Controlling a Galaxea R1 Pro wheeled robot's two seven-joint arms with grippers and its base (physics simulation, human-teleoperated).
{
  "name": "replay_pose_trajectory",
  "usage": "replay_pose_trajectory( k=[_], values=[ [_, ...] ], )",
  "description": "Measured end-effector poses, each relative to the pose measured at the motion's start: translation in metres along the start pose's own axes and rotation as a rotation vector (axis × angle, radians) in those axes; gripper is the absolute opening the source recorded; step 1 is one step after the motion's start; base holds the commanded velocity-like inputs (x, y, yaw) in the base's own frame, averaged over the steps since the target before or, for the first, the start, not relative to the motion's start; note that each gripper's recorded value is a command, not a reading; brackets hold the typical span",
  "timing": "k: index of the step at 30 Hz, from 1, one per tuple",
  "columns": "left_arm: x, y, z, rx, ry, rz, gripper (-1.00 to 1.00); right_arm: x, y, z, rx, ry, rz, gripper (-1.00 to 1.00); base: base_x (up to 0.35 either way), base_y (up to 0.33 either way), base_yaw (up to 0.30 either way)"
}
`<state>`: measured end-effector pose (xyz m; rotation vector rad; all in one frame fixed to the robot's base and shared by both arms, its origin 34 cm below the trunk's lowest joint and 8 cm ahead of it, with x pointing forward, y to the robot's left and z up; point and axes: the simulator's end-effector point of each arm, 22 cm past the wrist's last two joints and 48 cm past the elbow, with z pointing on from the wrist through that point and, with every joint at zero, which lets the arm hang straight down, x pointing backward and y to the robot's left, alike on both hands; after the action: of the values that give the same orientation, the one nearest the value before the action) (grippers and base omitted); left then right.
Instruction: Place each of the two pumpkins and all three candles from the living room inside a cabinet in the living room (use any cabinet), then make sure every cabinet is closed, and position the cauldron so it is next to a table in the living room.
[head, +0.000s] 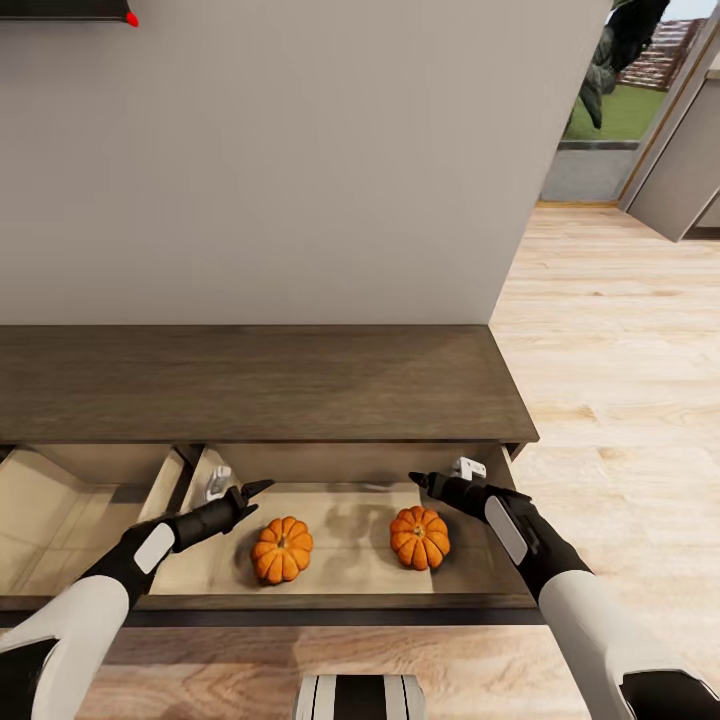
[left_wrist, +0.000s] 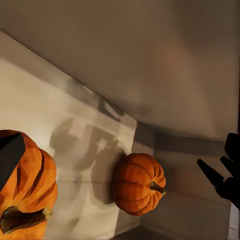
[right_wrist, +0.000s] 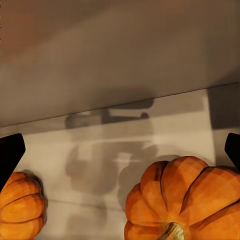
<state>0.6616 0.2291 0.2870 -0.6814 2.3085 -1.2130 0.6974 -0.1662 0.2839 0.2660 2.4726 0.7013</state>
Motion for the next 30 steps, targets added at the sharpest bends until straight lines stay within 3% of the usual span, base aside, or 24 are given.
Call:
replay_pose_trajectory(
  k=[13, 19, 23, 27, 30],
  values=[
    [0.041, -0.026, 0.031, 0.031, 0.065, -0.006, 1.0, 0.02, 0.002, -0.002, 0.0, 0.075, 0.011, 1.0, 0.0, 0.0, 0.0],
    [0.058, -0.035, 0.031, -0.002, 0.151, 0.078, 1.0, 0.019, 0.014, -0.009, -0.004, 0.103, -0.007, 1.0, 0.0, 0.0, 0.0],
    [0.058, -0.042, 0.028, -0.01, 0.169, 0.1, 1.0, 0.023, 0.031, -0.016, -0.066, 0.151, 0.006, 1.0, 0.0, 0.0, 0.0],
    [0.053, -0.049, 0.024, -0.016, 0.17, 0.104, 1.0, 0.019, 0.06, -0.025, -0.18, 0.162, 0.018, 1.0, 0.0, 0.0, 0.0],
    [0.05, -0.053, 0.02, -0.023, 0.17, 0.103, 1.0, 0.019, 0.067, -0.031, -0.198, 0.186, 0.029, 1.0, 0.0, 0.0, 0.0]
  ],
)
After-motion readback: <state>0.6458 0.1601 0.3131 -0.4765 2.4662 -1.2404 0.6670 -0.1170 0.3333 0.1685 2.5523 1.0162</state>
